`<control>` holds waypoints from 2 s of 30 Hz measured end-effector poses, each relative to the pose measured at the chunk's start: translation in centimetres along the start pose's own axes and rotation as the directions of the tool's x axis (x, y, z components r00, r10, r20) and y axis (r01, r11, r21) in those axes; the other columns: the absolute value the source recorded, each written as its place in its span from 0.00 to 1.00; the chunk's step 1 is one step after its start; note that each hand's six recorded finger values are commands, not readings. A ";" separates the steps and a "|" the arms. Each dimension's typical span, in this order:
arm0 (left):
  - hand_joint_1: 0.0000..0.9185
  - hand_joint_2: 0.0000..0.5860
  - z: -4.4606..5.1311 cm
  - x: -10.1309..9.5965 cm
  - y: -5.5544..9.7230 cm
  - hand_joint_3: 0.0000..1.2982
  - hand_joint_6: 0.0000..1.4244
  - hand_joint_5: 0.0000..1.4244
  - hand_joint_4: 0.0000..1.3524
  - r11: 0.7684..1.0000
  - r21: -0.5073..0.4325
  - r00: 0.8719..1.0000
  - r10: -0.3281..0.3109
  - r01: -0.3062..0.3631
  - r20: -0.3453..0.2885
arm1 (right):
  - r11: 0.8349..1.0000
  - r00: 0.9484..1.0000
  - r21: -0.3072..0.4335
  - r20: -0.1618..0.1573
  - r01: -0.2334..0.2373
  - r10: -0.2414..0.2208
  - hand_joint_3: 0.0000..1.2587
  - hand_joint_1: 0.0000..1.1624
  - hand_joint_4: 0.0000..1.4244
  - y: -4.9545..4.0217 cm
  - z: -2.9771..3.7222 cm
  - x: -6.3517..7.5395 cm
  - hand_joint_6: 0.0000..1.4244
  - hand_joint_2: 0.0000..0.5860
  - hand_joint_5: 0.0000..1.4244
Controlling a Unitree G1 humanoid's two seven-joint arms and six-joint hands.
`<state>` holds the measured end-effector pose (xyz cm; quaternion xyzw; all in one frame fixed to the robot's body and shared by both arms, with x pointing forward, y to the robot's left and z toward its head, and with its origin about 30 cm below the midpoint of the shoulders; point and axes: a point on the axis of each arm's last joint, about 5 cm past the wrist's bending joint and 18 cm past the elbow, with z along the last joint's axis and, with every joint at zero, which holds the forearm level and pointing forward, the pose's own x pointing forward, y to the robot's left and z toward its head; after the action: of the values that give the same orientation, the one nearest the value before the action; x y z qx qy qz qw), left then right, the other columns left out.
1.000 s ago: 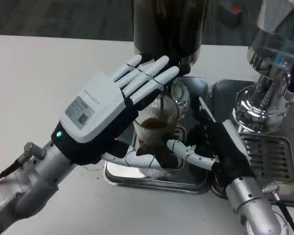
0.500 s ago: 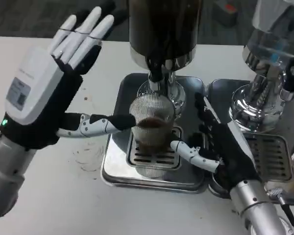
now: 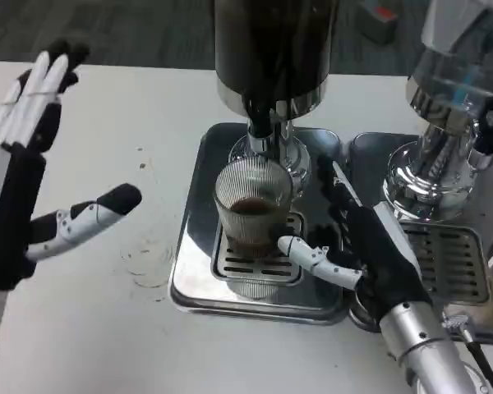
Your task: Grasp the cup under the faucet to collect the drink, then remove the cup.
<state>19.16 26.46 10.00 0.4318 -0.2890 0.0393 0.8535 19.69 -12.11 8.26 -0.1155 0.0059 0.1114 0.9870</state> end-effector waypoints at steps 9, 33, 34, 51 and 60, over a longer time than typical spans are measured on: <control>0.00 0.19 -1.07 -4.2 -1.8 0.07 0.04 0.13 0.00 0.980 -0.031 0.955 -0.198 0.196 -0.221 | 0.999 1.000 -0.037 0.018 -0.024 0.024 0.00 0.70 0.00 0.17 0.38 0.4 0.00 0.40 0.00; 0.00 0.24 -0.77 -5.6 -3.0 0.07 0.03 0.13 0.01 0.949 -0.078 0.917 -0.314 0.304 -0.247 | 0.994 0.997 -0.073 -0.011 -0.078 0.077 0.00 0.72 0.00 1.00 -0.23 2.1 0.00 0.34 0.00; 0.00 0.24 -0.75 -5.6 -3.0 0.07 0.03 0.13 0.01 0.945 -0.081 0.913 -0.326 0.316 -0.244 | 0.994 0.997 -0.072 -0.011 -0.078 0.077 0.00 0.72 0.00 1.06 -0.25 2.2 0.00 0.34 0.00; 0.00 0.24 -0.86 -5.9 -2.8 0.07 0.02 0.13 0.02 0.931 -0.085 0.897 -0.365 0.355 -0.249 | 0.998 0.998 0.016 0.011 -0.064 0.063 0.00 0.75 0.00 2.73 -0.47 3.3 0.02 0.33 0.00; 0.00 0.25 -0.89 -6.2 -2.7 0.06 0.02 0.13 0.02 0.930 -0.085 0.895 -0.366 0.356 -0.256 | 0.997 0.998 0.022 0.020 -0.068 0.067 0.00 0.80 0.00 3.20 -0.52 3.6 0.08 0.35 0.00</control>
<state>15.32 26.57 4.40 0.4533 -0.0866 -0.0670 0.8846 22.48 -8.41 6.90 -0.1028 0.0015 0.1458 0.9840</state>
